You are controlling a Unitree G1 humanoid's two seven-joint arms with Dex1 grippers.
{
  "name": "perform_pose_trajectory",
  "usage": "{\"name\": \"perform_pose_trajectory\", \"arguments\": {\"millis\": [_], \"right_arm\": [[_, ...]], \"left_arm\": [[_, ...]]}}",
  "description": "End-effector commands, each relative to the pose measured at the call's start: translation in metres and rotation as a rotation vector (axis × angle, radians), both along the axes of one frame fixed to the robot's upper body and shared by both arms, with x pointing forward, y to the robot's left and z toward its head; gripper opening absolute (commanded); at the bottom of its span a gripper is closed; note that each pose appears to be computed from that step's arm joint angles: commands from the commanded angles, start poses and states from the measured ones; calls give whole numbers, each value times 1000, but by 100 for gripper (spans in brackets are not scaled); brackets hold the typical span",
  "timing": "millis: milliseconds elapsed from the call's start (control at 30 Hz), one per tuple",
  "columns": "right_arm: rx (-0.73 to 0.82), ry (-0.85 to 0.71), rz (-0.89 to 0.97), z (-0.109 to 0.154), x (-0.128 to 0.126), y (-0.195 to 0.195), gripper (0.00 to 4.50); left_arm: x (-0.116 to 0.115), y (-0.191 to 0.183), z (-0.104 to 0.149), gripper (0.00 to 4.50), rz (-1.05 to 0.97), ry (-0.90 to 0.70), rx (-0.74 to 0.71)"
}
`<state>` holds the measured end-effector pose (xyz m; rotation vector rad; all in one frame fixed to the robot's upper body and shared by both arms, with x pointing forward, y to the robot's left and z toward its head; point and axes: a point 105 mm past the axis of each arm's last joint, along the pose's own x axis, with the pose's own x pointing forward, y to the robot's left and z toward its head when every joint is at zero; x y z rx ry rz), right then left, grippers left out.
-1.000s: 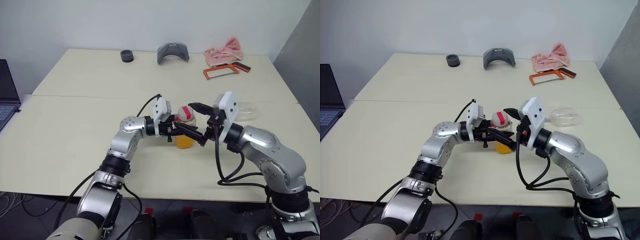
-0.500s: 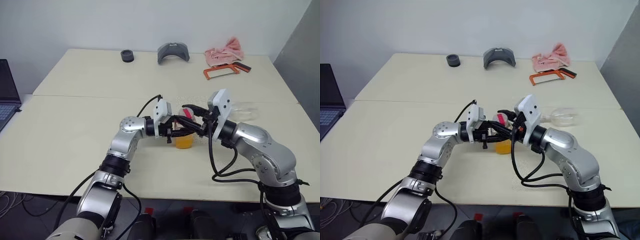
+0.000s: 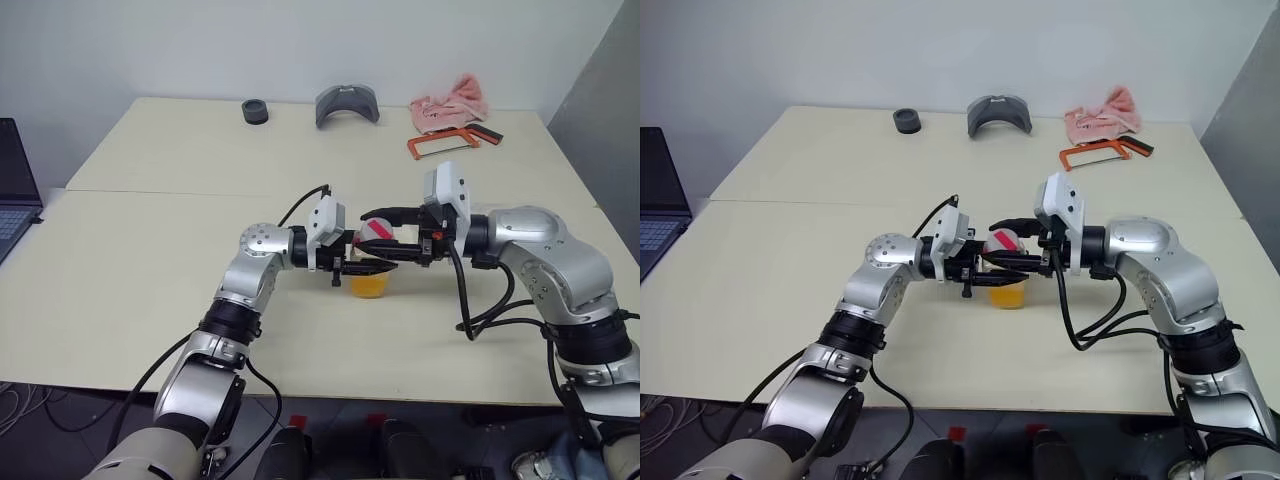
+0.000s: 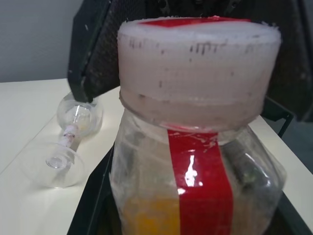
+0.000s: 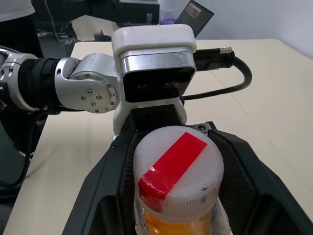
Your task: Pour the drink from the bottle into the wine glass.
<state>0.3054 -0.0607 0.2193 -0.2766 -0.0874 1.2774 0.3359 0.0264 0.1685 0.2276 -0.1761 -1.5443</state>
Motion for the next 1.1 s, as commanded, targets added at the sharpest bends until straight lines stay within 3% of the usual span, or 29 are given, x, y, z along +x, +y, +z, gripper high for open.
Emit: {"name": "perform_pose_trajectory", "arguments": {"millis": [33,67,167,400,667,767,900,1100], "right_arm": [[122,-96,-95,26,-7,-8,356],[150,-109,-120,29,-12,-8,384],[189,-92,-194,27,-23,-6,386],[208,-119,-454,11,-11,4,386],[233,-90,-498,3,-9,7,386],[244,-73,-492,2,-9,7,328],[254,-61,-451,2,-11,9,197],[95,-72,-39,-2,-27,18,191]], "left_arm": [[2,1,13,174,10,-42,-19],[2,2,13,174,14,-41,-18],[4,3,12,174,21,-39,-15],[5,2,10,174,17,-29,-11],[5,0,10,174,15,-28,-15],[5,0,11,174,19,-28,-20],[5,1,11,174,21,-28,-20],[0,-1,8,174,-11,-27,-10]]}}
